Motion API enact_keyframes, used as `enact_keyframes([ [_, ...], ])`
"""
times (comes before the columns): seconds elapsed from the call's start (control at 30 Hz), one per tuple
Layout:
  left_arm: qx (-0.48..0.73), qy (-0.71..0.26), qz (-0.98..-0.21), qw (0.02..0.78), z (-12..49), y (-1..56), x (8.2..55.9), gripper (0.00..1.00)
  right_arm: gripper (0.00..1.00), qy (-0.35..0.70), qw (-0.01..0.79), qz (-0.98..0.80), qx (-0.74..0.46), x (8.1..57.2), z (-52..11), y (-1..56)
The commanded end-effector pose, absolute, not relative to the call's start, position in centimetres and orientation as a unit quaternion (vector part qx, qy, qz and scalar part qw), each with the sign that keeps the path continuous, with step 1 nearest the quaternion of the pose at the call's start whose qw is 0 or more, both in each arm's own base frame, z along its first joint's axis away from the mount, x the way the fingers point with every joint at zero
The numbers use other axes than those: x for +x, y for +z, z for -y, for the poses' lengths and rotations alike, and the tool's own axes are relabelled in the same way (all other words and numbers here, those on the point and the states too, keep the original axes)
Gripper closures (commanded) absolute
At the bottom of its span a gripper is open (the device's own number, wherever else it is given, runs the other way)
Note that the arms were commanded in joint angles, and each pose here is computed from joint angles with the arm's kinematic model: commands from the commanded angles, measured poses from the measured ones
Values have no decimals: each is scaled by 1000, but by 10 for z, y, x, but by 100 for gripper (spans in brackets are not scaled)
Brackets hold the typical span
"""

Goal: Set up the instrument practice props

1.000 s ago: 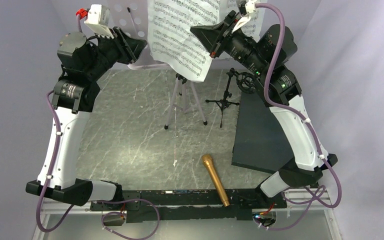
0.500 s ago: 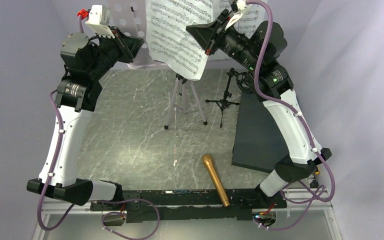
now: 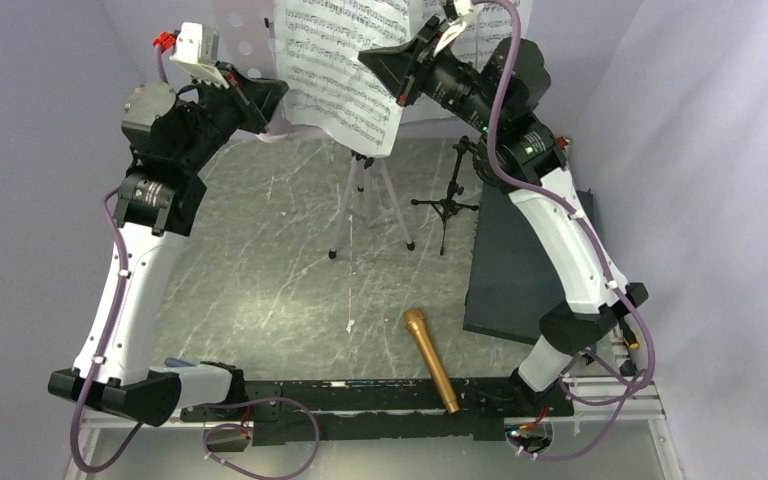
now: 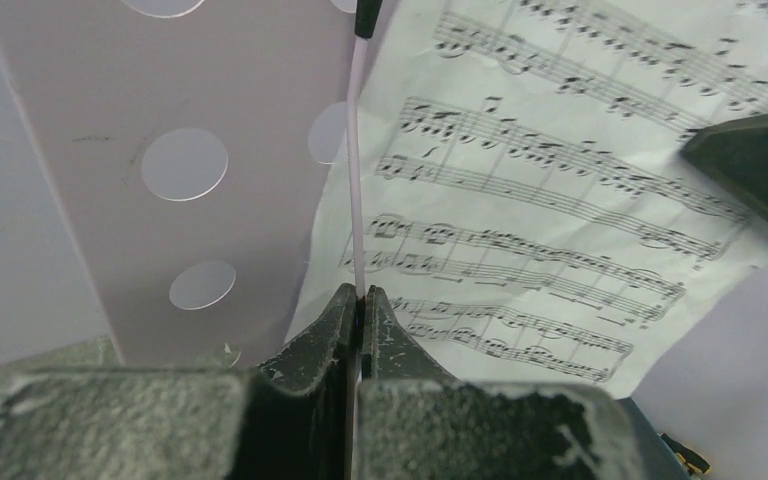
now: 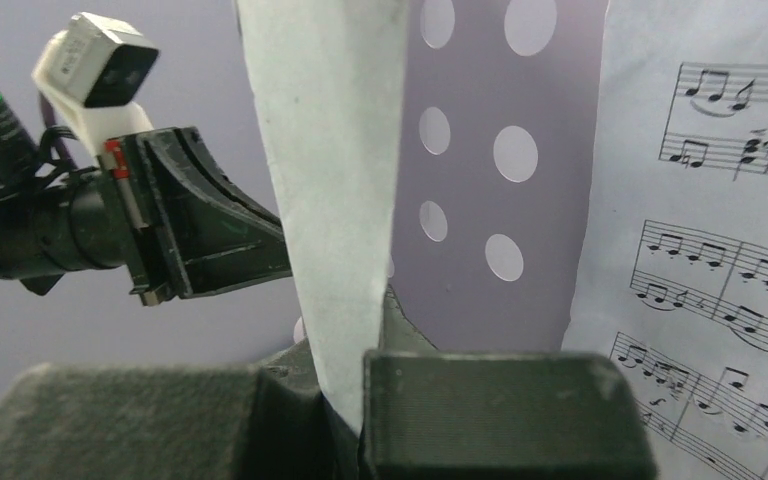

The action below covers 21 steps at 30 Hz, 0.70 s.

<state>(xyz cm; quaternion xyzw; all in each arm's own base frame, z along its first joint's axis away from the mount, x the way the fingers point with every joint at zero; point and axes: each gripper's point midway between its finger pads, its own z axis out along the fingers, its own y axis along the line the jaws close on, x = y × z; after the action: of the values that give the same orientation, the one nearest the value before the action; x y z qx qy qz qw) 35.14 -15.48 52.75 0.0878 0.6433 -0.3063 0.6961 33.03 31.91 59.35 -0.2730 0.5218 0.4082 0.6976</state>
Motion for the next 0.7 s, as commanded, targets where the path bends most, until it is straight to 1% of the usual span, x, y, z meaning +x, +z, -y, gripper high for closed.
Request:
enact_keyframes([
  [0.0, 104, -301, -595, 738, 149, 551, 335, 97, 100, 421, 715, -489, -269, 325, -317, 618],
  [0.23, 104, -288, -544, 782, 141, 561, 329, 97, 100, 424, 721, -489, -249, 334, -318, 618],
  [0.67, 139, -291, -547, 772, 152, 556, 332, 97, 100, 460, 694, -487, -264, 345, -342, 606],
])
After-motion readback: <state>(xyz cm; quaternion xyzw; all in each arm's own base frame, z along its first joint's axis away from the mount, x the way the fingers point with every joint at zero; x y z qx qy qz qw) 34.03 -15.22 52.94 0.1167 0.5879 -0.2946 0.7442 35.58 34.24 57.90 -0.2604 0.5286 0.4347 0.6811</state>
